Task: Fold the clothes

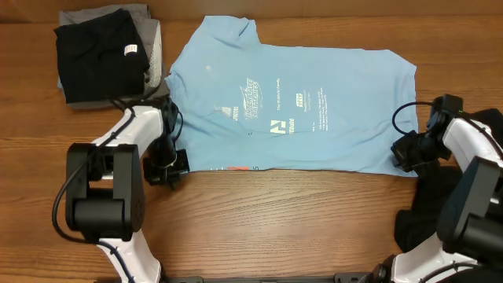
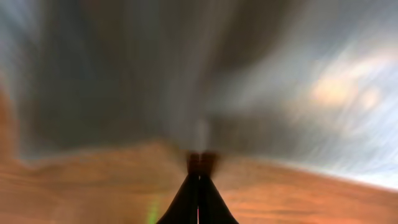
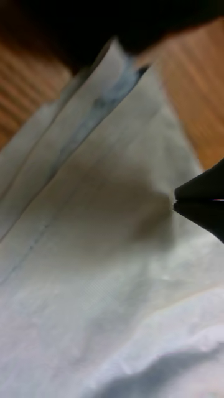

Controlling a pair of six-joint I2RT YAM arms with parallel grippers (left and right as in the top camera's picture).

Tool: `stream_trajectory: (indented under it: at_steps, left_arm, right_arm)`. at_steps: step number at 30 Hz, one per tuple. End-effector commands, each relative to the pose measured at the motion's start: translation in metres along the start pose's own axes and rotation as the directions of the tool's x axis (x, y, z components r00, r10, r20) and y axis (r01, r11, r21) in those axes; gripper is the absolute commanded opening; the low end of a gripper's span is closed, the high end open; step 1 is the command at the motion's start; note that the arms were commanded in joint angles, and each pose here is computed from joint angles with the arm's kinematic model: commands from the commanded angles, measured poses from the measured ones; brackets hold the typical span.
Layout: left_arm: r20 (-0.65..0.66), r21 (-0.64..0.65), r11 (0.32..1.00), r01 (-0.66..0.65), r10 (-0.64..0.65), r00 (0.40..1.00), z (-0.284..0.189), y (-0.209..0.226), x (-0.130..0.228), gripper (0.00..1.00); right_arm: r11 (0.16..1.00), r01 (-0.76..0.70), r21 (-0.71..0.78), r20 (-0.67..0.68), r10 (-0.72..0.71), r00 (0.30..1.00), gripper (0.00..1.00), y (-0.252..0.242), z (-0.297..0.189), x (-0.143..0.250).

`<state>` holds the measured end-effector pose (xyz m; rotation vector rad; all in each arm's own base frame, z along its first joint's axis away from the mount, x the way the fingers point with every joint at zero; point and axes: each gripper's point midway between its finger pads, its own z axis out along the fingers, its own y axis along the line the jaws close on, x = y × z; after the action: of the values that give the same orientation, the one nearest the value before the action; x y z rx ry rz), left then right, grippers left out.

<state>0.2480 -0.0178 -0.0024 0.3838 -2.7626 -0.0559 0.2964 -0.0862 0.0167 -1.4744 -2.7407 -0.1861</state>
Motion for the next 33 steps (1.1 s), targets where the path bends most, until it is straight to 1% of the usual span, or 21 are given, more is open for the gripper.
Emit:
stream_trajectory:
  at_steps: [1,4,8,10,12,14,17,19,21,27,33]
  left_arm:
    - [0.024,0.06,0.998,0.013,-0.014,1.0,-0.005,-0.006,0.016,0.04]
    - [0.089,0.084,0.996,0.013,-0.021,0.996,-0.014,-0.004,0.022,0.04]
    - [0.263,0.138,0.99,-0.012,-0.025,0.964,-0.055,-0.006,0.016,0.04]
    - [0.375,0.187,0.982,-0.04,-0.034,0.926,-0.082,-0.011,0.009,0.04]
    - [0.496,0.233,0.969,-0.077,-0.051,0.867,-0.108,-0.018,-0.003,0.04]
    - [0.584,0.262,0.959,-0.11,-0.067,0.809,-0.13,-0.023,-0.013,0.04]
    - [0.667,0.28,0.951,-0.133,-0.093,0.739,-0.15,-0.028,-0.032,0.04]
    - [0.699,0.255,0.961,-0.111,-0.103,0.708,-0.151,-0.025,-0.048,0.04]
    - [0.692,0.238,0.967,-0.094,-0.101,0.714,-0.143,-0.024,-0.058,0.04]
    - [0.603,0.208,0.976,-0.063,-0.078,0.794,-0.095,-0.029,-0.077,0.04]
    - [0.581,0.183,0.98,-0.076,-0.046,0.813,-0.073,-0.033,-0.091,0.04]
  right_arm:
    - [1.0,0.003,-0.03,0.082,-0.001,0.997,0.04,0.003,-0.026,-0.004]
    - [0.999,0.009,-0.053,0.114,-0.003,0.993,0.04,0.006,-0.039,-0.005]
    - [0.997,0.017,-0.079,0.148,-0.005,0.989,0.04,0.01,-0.048,-0.008]
    - [0.996,0.02,-0.092,0.146,-0.006,0.989,0.04,0.012,-0.048,-0.008]
    - [0.995,0.021,-0.101,0.146,-0.007,0.989,0.04,0.014,-0.048,-0.009]
    - [0.993,0.024,-0.114,0.144,-0.007,0.99,0.04,0.017,-0.049,-0.009]
    - [0.991,0.027,-0.128,0.141,-0.009,0.99,0.04,0.019,-0.049,-0.008]
    - [0.991,0.028,-0.132,0.141,-0.009,0.99,0.04,0.02,-0.049,-0.008]
    - [0.991,0.028,-0.132,0.141,-0.009,0.99,0.04,0.02,-0.049,-0.009]
    - [0.99,0.03,-0.136,0.146,-0.01,0.989,0.04,0.021,-0.049,-0.01]
    - [0.99,0.032,-0.141,0.153,-0.01,0.988,0.04,0.023,-0.05,-0.011]
